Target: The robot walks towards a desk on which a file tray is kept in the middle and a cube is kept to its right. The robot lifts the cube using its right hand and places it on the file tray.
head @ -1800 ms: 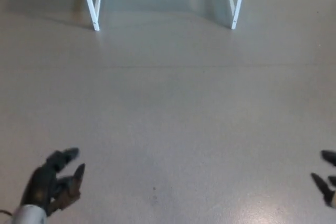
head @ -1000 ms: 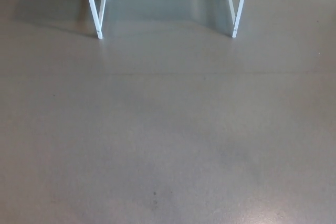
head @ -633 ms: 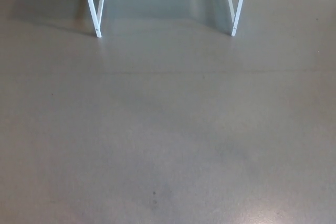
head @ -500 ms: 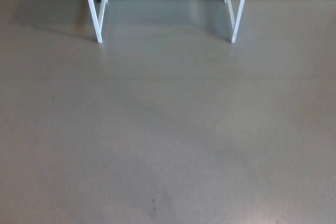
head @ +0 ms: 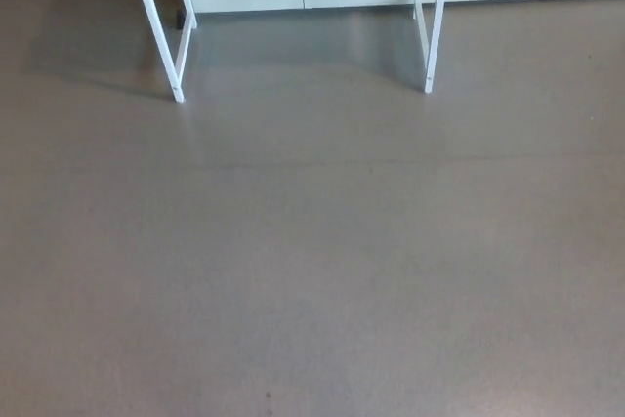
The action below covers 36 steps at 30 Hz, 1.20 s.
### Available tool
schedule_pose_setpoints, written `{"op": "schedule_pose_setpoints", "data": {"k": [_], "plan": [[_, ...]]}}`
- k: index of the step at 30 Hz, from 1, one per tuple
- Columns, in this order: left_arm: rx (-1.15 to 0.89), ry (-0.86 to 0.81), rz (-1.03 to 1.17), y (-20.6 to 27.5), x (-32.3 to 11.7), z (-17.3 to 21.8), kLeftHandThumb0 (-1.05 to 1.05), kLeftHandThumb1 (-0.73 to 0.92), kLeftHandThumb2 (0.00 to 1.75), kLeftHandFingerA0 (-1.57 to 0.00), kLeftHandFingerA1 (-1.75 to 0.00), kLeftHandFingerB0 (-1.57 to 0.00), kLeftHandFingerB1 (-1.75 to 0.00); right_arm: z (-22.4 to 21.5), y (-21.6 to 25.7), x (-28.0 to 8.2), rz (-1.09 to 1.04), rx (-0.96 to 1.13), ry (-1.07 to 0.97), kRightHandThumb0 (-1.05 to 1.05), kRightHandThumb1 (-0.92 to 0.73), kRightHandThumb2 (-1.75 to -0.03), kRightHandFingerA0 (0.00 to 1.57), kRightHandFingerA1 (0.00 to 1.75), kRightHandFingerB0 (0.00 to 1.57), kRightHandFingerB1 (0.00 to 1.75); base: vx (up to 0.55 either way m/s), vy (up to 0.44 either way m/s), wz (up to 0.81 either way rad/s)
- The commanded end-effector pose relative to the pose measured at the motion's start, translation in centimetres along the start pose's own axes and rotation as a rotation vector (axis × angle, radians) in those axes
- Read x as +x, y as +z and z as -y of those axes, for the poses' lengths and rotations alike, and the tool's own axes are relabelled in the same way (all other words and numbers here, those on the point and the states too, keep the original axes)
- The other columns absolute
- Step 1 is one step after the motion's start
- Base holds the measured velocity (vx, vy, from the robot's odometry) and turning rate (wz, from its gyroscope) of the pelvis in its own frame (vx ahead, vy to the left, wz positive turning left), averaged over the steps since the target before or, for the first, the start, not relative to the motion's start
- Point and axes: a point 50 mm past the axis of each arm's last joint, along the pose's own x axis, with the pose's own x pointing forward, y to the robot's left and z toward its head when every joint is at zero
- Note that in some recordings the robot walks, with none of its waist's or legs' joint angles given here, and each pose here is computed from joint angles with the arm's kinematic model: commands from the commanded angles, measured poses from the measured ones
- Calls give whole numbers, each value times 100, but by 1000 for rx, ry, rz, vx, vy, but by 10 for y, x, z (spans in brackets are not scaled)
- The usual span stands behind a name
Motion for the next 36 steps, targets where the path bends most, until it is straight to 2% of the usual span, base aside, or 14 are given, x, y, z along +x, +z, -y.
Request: {"op": "schedule_pose_setpoints", "data": {"k": [1, 2, 3, 4, 5, 6, 11, 12, 22, 23, 29, 30, 31, 36], "plan": [[38, -3, -6, 1, 1, -3, -62, 88, 66, -23, -49, -21, -35, -4, -5, -1, -9, 77, 28, -43, -61, -61, 30, 46, 10, 23, 192, -80, 8], [47, -4, -9, -4, 0, -4, -64, 87, 65, -23, -50, -21, -35, -6, -9, -4, 5, -17, 28, -55, -50, -78, 28, 52, 7, 33, 204, -38, 1], [20, 8, -33, -8, -2, -6, -64, 87, 66, -27, -54, -21, -35, -5, -13, -7, -11, -48, 56, -47, -65, -59, 28, 41, 6, 25, 182, -10, -5], [13, 7, -39, -10, -3, -7, -67, 71, 96, -22, -56, -15, -46, -7, -15, -8, -12, -61, 39, -50, -52, -76, 38, 54, 7, 28, 222, 9, -7], [3, 13, -51, -13, -3, -7, -62, 87, 65, -23, -48, -18, -34, -7, -17, -8, -24, -67, 40, -46, -64, -63, 42, 47, 9, 19, 256, 41, -12], [6, 27, -74, -16, -3, -8, -65, 70, 95, -24, -57, -16, -46, -7, -22, -9, -39, -31, 41, -48, -66, -59, 28, 41, 7, 26, 264, 84, -11], [24, 17, -69, -13, -2, -9, -66, 71, 97, -20, -56, -11, -45, -10, -20, -8, -32, -96, 44, -49, -66, -62, 24, 40, 7, 19, 315, 142, -19], [29, 12, -60, -14, -1, -10, -64, 88, 65, -24, -47, -18, -33, -12, -20, -9, -2, -13, 57, -46, -63, -62, 26, 44, 8, 19, 415, 205, 70], [20, -16, -90, -25, -5, -8, -64, 89, 65, -21, -45, -15, -33, -14, -26, -11, -26, -53, 57, -56, -53, -81, 45, 57, 6, 30, 286, 134, -7], [13, -16, -96, -27, -5, -9, -34, 61, 114, -3, -51, 0, -49, -13, -26, -10, -42, -55, 52, -55, -52, -79, 33, 52, 6, 33, 205, -36, 8], [-22, -9, -94, -24, -2, -8, -35, 59, 113, -1, -50, 0, -49, -14, -23, -8, -46, -53, 78, -47, -65, -63, 41, 45, 10, 20, 290, -144, 11], [7, -27, -80, -23, -4, -8, -70, 76, 97, -14, -50, -7, -43, -14, -24, -8, -40, 0, 69, -51, -52, -76, 42, 54, 7, 30, 307, -184, 4], [16, -23, -81, -21, -4, -8, -67, 92, 67, -23, -47, -15, -36, -14, -24, -9, -29, 7, 76, -53, -52, -78, 44, 55, 7, 29, 145, -131, 1], [3, -22, -75, -21, -4, -7, -66, 92, 67, -22, -47, -14, -37, -14, -24, -9, -29, -9, 66, -45, -63, -59, 45, 46, 12, 26, 74, -27, -7]]}}
